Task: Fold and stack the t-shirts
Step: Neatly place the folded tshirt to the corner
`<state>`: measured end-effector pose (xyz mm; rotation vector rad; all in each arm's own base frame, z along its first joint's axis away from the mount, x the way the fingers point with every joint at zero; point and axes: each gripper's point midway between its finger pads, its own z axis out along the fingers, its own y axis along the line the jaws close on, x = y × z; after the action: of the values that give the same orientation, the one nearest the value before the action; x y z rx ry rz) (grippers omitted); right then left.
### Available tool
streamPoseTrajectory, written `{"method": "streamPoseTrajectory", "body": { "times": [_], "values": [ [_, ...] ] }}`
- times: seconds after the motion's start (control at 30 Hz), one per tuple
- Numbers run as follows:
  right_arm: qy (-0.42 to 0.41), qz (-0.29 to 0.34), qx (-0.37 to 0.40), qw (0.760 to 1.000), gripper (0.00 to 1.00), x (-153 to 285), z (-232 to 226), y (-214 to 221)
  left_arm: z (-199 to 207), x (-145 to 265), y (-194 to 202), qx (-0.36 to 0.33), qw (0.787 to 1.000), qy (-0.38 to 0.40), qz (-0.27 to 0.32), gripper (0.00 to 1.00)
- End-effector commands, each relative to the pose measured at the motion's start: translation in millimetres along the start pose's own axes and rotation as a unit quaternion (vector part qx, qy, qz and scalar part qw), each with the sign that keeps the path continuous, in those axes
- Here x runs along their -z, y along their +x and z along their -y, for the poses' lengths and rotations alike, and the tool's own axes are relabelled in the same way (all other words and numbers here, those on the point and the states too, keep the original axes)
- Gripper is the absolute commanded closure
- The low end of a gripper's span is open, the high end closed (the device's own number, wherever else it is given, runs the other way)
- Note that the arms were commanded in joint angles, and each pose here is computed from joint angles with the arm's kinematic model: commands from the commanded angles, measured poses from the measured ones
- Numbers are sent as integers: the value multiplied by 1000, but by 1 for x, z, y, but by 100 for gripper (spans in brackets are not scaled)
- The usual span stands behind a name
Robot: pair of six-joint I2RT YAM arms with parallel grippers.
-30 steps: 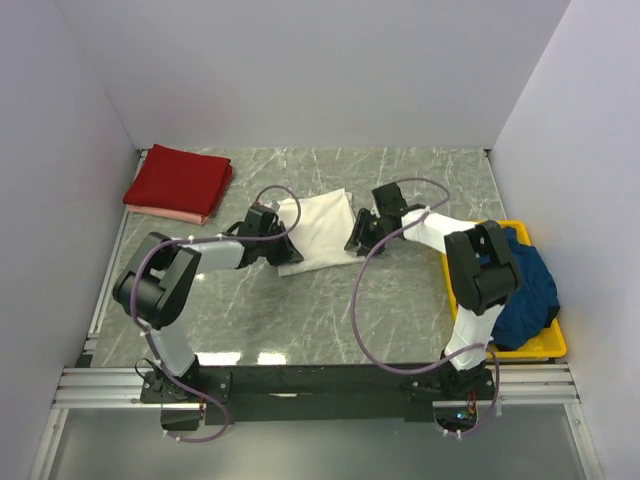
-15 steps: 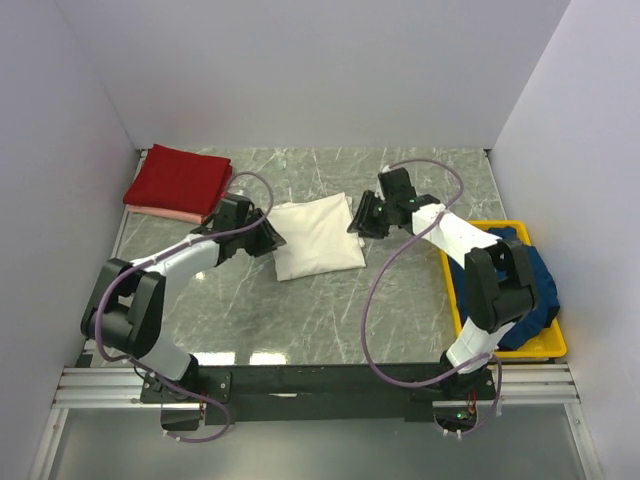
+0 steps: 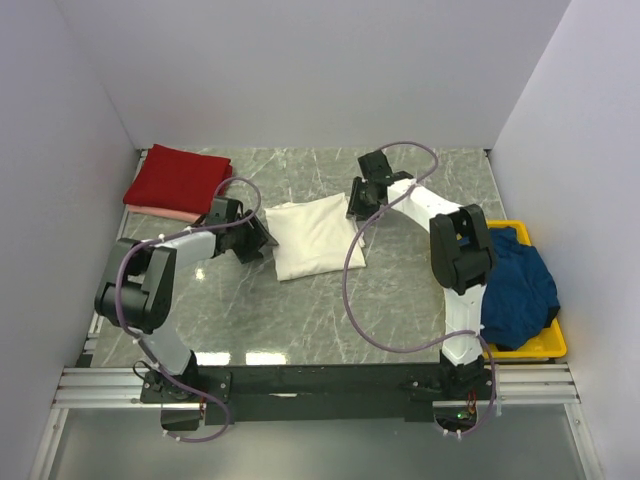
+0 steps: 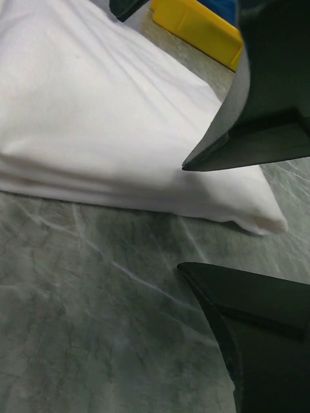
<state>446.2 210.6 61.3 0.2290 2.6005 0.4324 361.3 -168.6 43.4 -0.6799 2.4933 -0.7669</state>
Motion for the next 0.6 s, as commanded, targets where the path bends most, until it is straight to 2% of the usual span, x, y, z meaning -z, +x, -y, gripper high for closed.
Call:
{"method": "streamPoseTrajectory", "body": {
  "times": [0.0, 0.1, 0.37, 0.57],
  "values": [
    [39, 5, 29, 999, 59, -7, 7, -10, 19, -5, -15, -17, 999, 33, 9, 36],
    [62, 2, 30, 998, 64, -13, 16, -9, 16, -11, -17, -12, 1000, 27, 11, 36],
    [86, -14, 32, 996, 82, -24, 26, -5, 4, -26, -21, 2, 1000, -1, 16, 39],
    [86, -19, 19, 996, 88, -26, 32, -2, -9, -31, -27, 6, 999, -35, 31, 40]
  ]
}}
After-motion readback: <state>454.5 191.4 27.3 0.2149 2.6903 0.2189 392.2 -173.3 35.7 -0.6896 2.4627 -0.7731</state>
